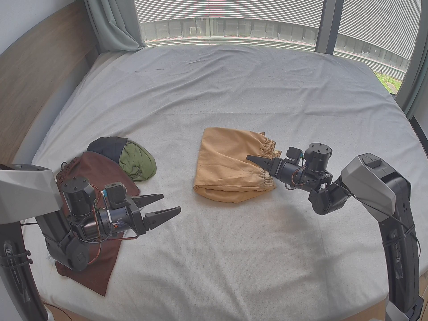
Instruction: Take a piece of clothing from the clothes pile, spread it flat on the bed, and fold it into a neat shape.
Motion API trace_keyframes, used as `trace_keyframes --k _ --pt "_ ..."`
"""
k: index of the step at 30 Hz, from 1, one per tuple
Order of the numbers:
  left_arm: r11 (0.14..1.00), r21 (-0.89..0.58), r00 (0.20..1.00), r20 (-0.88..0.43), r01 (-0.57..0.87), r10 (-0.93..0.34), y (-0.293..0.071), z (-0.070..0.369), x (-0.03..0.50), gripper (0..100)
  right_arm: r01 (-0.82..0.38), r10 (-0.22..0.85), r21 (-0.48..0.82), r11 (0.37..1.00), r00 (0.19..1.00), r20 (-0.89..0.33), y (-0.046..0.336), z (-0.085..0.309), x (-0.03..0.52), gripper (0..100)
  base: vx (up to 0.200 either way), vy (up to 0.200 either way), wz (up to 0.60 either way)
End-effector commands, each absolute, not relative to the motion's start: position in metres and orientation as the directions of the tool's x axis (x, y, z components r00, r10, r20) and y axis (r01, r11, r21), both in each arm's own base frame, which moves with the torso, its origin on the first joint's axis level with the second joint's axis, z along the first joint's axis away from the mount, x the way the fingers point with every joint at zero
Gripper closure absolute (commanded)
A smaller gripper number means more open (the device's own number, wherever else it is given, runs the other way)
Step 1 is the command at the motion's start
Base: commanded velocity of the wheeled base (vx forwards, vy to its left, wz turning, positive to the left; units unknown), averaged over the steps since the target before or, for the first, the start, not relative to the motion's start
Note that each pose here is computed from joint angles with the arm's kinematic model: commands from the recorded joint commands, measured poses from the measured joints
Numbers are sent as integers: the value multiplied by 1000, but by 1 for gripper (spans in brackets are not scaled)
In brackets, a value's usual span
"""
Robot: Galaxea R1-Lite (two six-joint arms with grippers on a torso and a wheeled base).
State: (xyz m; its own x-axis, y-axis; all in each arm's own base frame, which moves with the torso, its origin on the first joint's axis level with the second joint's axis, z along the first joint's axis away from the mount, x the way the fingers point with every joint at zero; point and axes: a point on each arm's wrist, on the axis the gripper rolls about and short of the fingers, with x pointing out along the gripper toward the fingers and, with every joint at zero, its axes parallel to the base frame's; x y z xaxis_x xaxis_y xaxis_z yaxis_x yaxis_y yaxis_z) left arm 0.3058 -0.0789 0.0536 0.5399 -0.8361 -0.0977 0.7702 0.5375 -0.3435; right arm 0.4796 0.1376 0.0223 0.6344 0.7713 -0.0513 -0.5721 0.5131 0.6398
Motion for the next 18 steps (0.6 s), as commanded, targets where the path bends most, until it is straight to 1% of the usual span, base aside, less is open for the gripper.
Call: trace_keyframes --k 1,4,5,6,8,9,10,11,13,17,18 --pt "536 -344 539 -98 771 -837 -79 54 306 0 -581 777 637 506 629 -43 140 26 476 0 0 0 0" --pt "536 -340 539 -96 772 -837 -79 54 305 0 -618 780 611 495 626 1 139 59 465 0 0 0 0" --pt "537 -340 539 -97 772 -837 -79 54 305 0 -620 780 609 495 626 4 139 62 464 0 0 0 0" --pt "534 -336 536 -96 776 -839 -80 55 305 0 -633 781 599 490 625 21 137 81 455 0 0 0 0" --pt "531 -331 534 -90 780 -840 -81 57 304 0 -655 783 582 482 620 50 136 104 442 0 0 0 0" --pt "531 -331 534 -90 780 -840 -81 57 304 0 -655 783 582 482 620 50 136 104 442 0 0 0 0" --pt "531 -300 537 -71 792 -841 -80 66 302 0 -676 786 565 473 613 76 134 124 423 0 0 0 0" --pt "531 -279 538 -58 800 -841 -80 72 300 0 -684 788 556 472 610 82 133 130 412 0 0 0 0" --pt "521 -239 529 -32 820 -848 -80 87 291 0 -694 792 539 478 606 78 129 138 385 0 0 0 0" --pt "450 -205 461 3 869 -888 -86 111 260 0 -718 800 478 506 598 51 120 134 334 0 0 0 0" --pt "434 -196 444 9 879 -896 -89 115 252 0 -721 794 453 525 607 47 116 133 321 0 0 0 0"
